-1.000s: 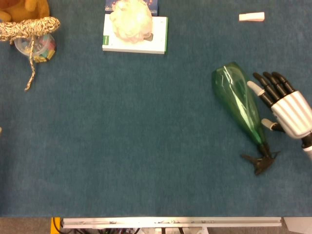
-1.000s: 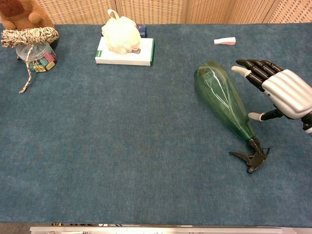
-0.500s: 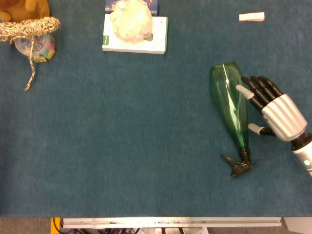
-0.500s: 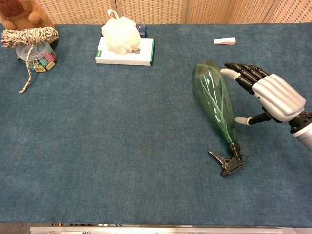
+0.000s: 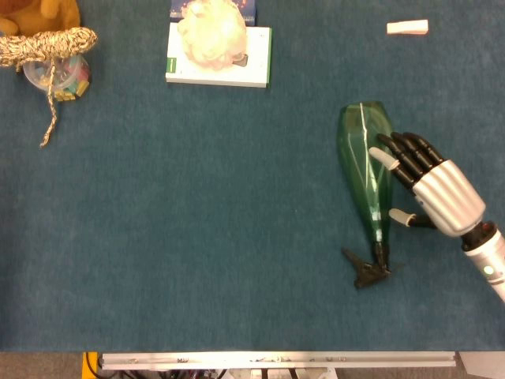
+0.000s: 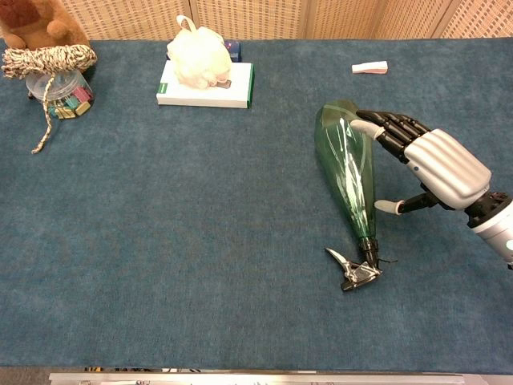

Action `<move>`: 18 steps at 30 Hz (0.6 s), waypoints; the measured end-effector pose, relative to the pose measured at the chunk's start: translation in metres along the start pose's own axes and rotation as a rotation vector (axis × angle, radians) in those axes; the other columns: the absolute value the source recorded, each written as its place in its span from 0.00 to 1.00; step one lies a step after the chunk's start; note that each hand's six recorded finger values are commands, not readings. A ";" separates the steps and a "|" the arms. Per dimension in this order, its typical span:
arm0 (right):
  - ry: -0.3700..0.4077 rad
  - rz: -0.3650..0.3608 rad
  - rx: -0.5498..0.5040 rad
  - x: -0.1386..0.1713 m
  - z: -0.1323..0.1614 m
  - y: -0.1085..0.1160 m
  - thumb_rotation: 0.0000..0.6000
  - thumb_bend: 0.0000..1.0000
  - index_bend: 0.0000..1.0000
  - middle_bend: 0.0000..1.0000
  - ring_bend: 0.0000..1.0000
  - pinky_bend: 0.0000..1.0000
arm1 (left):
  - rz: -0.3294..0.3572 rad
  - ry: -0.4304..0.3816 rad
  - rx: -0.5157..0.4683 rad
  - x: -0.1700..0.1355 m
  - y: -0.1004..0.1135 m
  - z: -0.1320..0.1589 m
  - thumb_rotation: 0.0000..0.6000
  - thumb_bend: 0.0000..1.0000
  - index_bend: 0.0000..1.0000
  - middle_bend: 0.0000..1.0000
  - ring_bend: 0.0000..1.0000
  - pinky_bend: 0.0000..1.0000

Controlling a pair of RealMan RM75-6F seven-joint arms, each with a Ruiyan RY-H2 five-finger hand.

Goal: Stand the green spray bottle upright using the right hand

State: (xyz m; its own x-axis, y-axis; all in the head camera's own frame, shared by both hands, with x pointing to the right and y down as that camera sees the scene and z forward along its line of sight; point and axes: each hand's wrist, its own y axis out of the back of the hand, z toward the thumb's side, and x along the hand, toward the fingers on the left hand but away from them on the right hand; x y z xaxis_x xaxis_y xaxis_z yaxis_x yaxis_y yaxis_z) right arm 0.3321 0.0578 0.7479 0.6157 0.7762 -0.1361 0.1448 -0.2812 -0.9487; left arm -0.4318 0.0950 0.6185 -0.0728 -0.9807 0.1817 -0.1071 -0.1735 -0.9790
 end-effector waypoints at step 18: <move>0.030 -0.011 -0.008 0.007 0.010 0.006 1.00 0.00 0.00 0.00 0.00 0.11 | 0.024 0.022 -0.009 0.000 0.008 -0.005 1.00 0.03 0.40 0.31 0.19 0.38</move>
State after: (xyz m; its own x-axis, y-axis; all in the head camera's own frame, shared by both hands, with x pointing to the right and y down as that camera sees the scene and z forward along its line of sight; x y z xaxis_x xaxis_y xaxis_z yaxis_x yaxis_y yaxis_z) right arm 0.3293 0.0668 0.7383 0.6370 0.7619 -0.1169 0.1579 -0.2775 -0.9477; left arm -0.4378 0.0944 0.6112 -0.0971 -0.9823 0.1604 -0.1141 -0.1491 -0.9822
